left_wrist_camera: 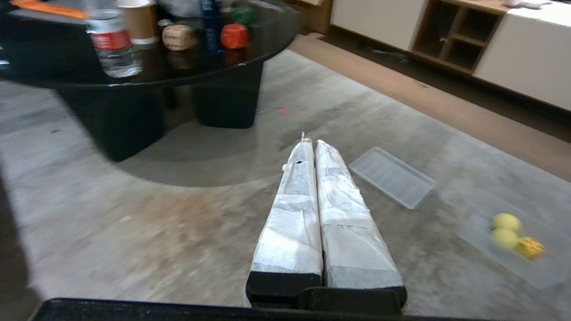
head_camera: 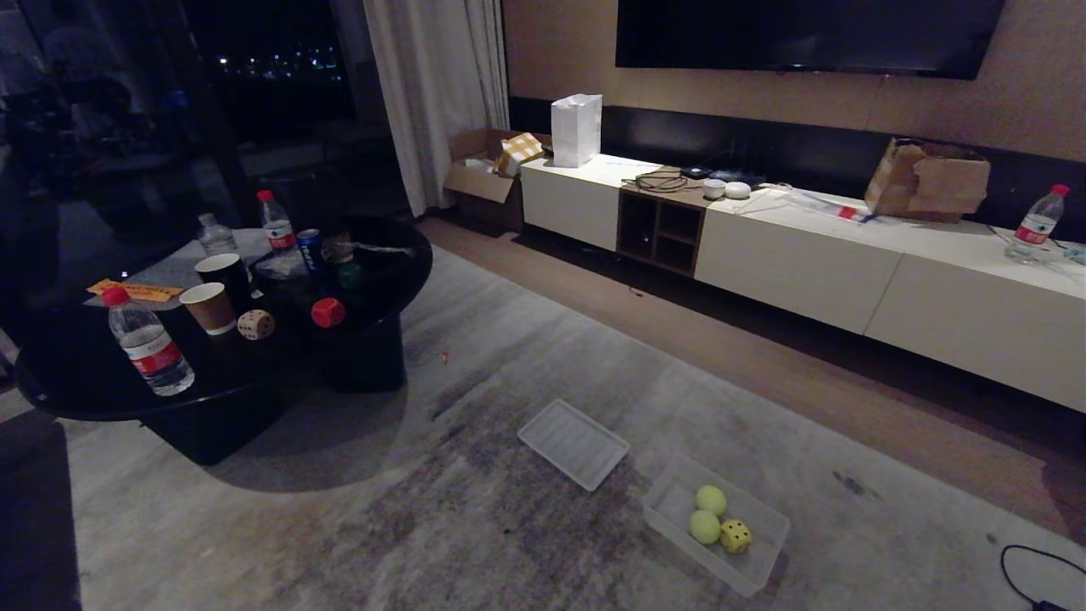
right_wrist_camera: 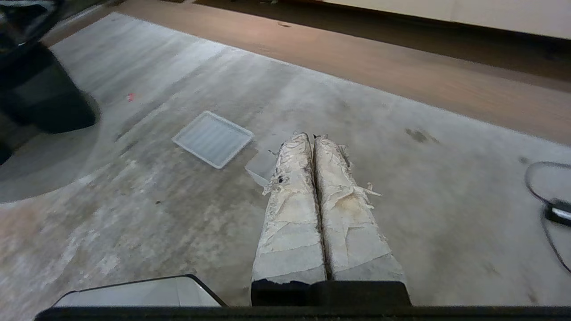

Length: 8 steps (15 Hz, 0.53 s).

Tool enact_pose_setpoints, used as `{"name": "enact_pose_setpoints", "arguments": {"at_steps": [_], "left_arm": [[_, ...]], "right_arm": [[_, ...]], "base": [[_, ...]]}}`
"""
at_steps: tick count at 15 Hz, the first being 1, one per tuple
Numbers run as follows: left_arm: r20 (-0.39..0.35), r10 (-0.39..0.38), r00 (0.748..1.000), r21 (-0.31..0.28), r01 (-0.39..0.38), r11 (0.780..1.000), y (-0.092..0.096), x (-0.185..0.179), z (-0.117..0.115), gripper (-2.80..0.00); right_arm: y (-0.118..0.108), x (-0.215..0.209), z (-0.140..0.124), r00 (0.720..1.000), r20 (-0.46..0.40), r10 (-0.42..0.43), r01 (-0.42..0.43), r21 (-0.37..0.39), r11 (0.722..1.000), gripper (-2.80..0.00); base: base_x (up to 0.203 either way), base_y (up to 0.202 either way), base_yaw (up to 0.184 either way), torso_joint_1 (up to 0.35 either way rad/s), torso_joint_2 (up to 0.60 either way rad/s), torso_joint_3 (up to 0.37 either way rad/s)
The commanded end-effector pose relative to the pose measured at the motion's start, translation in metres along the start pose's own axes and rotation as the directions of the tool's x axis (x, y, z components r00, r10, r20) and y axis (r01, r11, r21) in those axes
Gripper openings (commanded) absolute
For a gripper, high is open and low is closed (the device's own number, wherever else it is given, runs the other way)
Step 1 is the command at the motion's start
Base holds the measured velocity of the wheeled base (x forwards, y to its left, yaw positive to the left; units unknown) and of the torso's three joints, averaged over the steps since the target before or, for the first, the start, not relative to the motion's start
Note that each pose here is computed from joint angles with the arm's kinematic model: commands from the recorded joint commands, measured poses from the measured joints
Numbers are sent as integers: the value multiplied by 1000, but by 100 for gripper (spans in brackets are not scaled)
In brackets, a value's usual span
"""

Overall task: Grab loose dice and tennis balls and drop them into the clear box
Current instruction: Pick up toys out of the box

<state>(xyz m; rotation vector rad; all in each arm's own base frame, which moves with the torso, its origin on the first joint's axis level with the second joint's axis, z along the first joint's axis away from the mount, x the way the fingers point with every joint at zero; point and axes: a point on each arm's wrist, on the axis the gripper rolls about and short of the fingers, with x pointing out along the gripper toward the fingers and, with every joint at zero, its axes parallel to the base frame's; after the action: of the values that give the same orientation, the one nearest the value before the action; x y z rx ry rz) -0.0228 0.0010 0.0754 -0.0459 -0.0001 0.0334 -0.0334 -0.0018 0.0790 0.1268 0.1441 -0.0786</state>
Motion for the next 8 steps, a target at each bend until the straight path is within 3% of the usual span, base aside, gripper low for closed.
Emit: {"name": "enact_pose_setpoints", "arguments": {"at_steps": [1, 8], "left_arm": [[-3, -1, 1000, 2, 1, 1000, 0, 0, 0, -280], [-2, 0, 1000, 2, 0, 1000, 0, 0, 0, -280]], "right_arm": [[0, 0, 0, 1000, -3, 1, -1, 0, 1000, -280], [0, 0, 0, 1000, -3, 0, 0, 0, 1000, -280]], "base": [[4, -7, 77, 7, 6, 7], [1, -7, 158, 4, -1, 4]]}}
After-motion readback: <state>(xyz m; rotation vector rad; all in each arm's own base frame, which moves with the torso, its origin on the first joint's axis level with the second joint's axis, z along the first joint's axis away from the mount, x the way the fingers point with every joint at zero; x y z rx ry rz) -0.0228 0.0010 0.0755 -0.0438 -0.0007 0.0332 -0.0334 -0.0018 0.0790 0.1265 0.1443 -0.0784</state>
